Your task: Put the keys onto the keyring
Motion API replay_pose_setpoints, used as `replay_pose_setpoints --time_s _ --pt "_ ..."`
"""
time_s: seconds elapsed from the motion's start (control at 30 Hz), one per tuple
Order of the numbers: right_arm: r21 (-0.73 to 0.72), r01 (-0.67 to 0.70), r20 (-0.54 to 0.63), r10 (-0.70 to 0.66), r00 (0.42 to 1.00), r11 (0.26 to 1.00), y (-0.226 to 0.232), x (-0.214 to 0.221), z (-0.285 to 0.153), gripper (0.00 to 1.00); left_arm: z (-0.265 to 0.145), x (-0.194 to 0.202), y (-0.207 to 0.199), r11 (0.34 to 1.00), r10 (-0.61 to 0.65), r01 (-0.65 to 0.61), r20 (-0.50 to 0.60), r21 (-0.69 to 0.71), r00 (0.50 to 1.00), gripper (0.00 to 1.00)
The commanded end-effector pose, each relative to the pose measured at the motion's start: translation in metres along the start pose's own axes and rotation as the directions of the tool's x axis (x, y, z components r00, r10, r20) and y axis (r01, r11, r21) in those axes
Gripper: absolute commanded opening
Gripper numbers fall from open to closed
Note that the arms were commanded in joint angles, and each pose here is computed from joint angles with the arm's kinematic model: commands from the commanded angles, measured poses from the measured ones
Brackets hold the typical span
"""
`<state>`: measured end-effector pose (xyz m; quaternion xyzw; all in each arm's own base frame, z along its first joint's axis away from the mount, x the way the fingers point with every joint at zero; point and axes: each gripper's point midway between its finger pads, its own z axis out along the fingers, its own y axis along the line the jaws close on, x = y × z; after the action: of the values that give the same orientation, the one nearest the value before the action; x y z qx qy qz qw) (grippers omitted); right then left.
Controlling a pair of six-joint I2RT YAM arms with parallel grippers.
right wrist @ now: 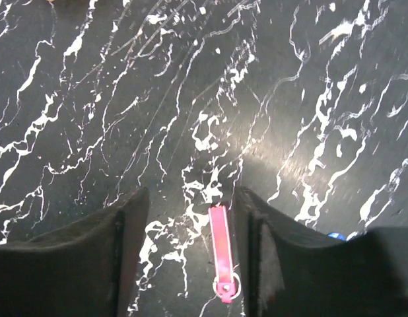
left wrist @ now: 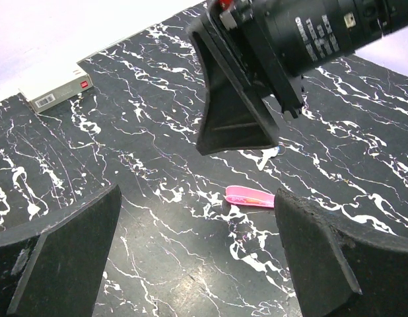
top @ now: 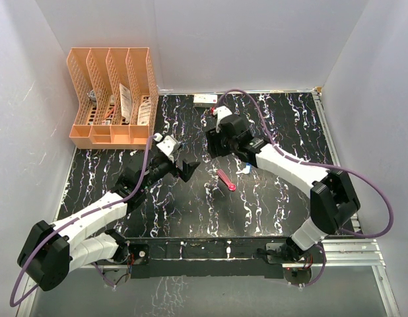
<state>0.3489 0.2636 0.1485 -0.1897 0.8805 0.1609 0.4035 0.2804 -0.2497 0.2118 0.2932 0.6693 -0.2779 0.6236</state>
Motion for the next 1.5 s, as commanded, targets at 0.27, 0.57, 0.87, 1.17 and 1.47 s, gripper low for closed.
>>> replay_pose_setpoints --time_s 0.27,0.57,0.87,1.17,1.47 --pt "-0.020 -0.007 -0.199 0.003 0.980 1.000 -0.001 0.063 0.028 0.61 -0.003 -0.012 -0.002 1.000 0.005 -0.005 0.032 0.002 0.999 0.99" --pt "-0.003 -0.005 -0.246 0.004 0.969 1.000 -0.007 0.088 0.031 0.61 -0.004 -0.010 -0.002 1.000 0.003 -0.003 0.032 -0.002 0.999 0.99" --pt "0.016 -0.004 -0.267 0.008 0.964 1.000 -0.011 0.100 0.038 0.60 -0.004 -0.010 -0.001 1.000 0.002 -0.002 0.030 -0.006 1.000 0.99" --pt "0.030 0.001 -0.298 0.008 0.954 1.000 -0.015 0.112 0.047 0.56 -0.005 -0.010 0.000 1.000 0.004 -0.003 0.031 -0.012 1.000 0.99" --pt "0.063 0.005 -0.214 0.009 0.977 0.998 -0.016 0.072 0.041 0.11 -0.006 -0.012 0.000 1.000 0.001 -0.001 0.036 -0.010 0.999 0.99"
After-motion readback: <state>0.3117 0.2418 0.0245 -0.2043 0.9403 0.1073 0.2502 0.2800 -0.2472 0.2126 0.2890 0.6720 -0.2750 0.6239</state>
